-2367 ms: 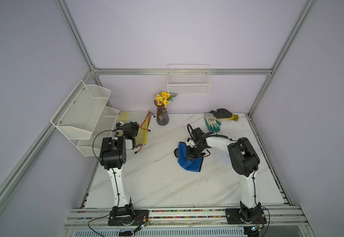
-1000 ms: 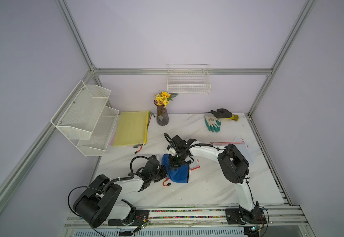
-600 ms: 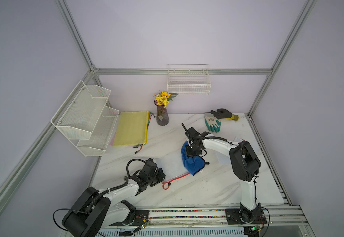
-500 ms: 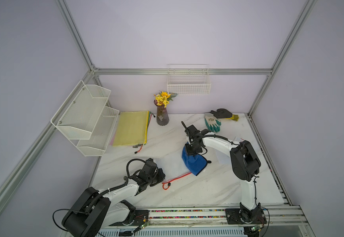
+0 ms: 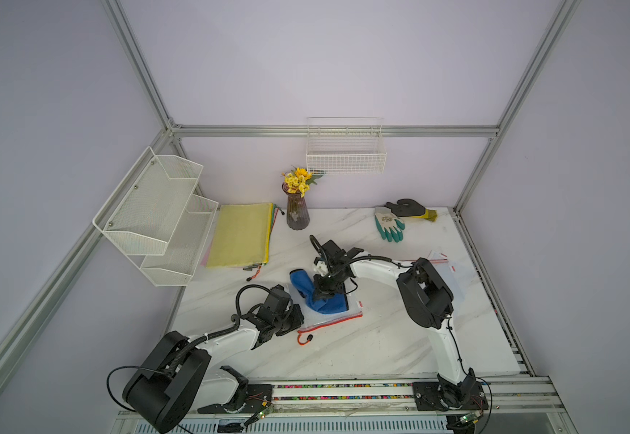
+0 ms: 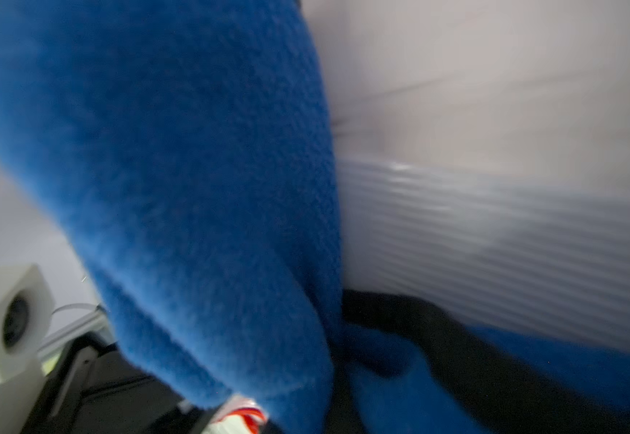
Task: Wipe the document bag
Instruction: Wipe the dirt from the document bag.
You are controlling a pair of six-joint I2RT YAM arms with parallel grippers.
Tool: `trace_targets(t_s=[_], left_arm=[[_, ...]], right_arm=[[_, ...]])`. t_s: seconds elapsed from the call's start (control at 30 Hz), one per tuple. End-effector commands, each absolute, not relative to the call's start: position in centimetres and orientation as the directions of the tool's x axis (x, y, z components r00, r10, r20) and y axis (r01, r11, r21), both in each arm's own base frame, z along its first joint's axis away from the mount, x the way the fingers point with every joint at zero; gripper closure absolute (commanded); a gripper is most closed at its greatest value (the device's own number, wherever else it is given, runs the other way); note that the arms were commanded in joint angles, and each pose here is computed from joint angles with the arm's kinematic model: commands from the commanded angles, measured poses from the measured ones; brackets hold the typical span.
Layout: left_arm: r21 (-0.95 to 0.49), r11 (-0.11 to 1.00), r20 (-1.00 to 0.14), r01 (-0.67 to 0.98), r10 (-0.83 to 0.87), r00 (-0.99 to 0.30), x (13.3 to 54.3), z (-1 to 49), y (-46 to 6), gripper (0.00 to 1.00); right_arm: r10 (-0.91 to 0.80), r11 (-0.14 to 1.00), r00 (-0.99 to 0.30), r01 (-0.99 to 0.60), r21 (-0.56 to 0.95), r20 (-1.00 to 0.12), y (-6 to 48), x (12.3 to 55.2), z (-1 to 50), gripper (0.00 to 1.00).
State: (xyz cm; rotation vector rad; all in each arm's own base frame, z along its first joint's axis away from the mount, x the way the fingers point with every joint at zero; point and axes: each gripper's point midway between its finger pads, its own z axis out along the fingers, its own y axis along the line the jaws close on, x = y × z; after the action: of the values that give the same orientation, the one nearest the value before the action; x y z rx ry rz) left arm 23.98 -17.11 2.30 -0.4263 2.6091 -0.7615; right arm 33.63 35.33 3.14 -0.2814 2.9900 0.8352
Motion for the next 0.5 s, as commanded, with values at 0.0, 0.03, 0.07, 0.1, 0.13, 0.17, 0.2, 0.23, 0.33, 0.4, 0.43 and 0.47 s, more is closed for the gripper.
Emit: trace_targets(t_s=[0.0, 0.03, 0.07, 0.1, 0.13, 0.17, 0.2, 0.23, 0.33, 0.4, 0.43, 0.47], left_arm=[[-0.462, 0.855, -0.239, -0.234, -0.375, -0.896, 22.0, 0.2, -14.8, 1.0], [-0.464, 0.854, -0.236, -0.237, -0.377, -0.896, 22.0, 0.1, -14.8, 1.0], [-0.463, 0.854, -0.235, -0.238, -0.377, -0.896, 22.1, 0.1, -14.8, 1.0], [-0.463, 0.854, -0.237, -0.238, -0.378, -0.895, 22.1, 0.2, -14.8, 1.0], [-0.462, 0.854, -0.237, -0.238, -0.378, -0.895, 22.2, 0.2, -14.7, 1.0], [-0.463, 0.854, -0.238, -0.238, -0.378, -0.895, 22.3, 0.2, -14.7, 1.0], [-0.463, 0.854, -0.239, -0.238, -0.379, -0.894, 22.3, 0.2, -14.7, 1.0], [-0.466, 0.852, -0.238, -0.239, -0.381, -0.893, 22.5, 0.2, -14.8, 1.0], [-0.47, 0.851, -0.235, -0.233, -0.376, -0.896, 22.7, 0.2, -15.0, 1.0], [-0.476, 0.848, -0.238, -0.232, -0.378, -0.895, 22.9, 0.3, -15.1, 1.0], [-0.482, 0.846, -0.24, -0.23, -0.38, -0.893, 23.0, 0.5, -15.2, 1.0], [-0.484, 0.844, -0.241, -0.231, -0.383, -0.892, 23.1, 0.5, -15.3, 1.0]], right_arm=[[-0.081, 0.987, -0.982, -0.103, 0.122, -0.173, 24.1, 37.4, 2.3, 1.0], [-0.121, 0.989, -0.975, -0.134, 0.061, -0.187, 22.9, 37.3, 3.2, 1.0], [-0.176, 0.982, -0.968, -0.185, 0.032, -0.18, 22.4, 36.9, 4.2, 1.0], [-0.215, 0.973, -0.963, -0.226, 0.048, -0.165, 22.8, 36.2, 5.1, 1.0], [-0.26, 0.957, -0.954, -0.275, 0.091, -0.148, 24.0, 34.9, 5.9, 1.0], [-0.298, 0.937, -0.946, -0.316, 0.148, -0.131, 25.3, 33.6, 6.8, 1.0], [-0.336, 0.907, -0.936, -0.352, 0.231, -0.106, 27.2, 31.9, 7.5, 1.0], [-0.374, 0.874, -0.924, -0.379, 0.304, -0.079, 29.2, 30.1, 8.2, 1.0], [-0.462, 0.766, -0.887, -0.415, 0.492, -0.028, 34.8, 25.8, 9.1, 1.0], [-0.46, 0.717, -0.888, -0.374, 0.588, -0.004, 37.7, 24.5, 8.5, 1.0], [-0.439, 0.708, -0.898, -0.332, 0.623, 0.02, 38.6, 24.3, 7.7, 1.0], [-0.42, 0.707, -0.906, -0.296, 0.642, 0.045, 39.1, 24.2, 6.9, 1.0]])
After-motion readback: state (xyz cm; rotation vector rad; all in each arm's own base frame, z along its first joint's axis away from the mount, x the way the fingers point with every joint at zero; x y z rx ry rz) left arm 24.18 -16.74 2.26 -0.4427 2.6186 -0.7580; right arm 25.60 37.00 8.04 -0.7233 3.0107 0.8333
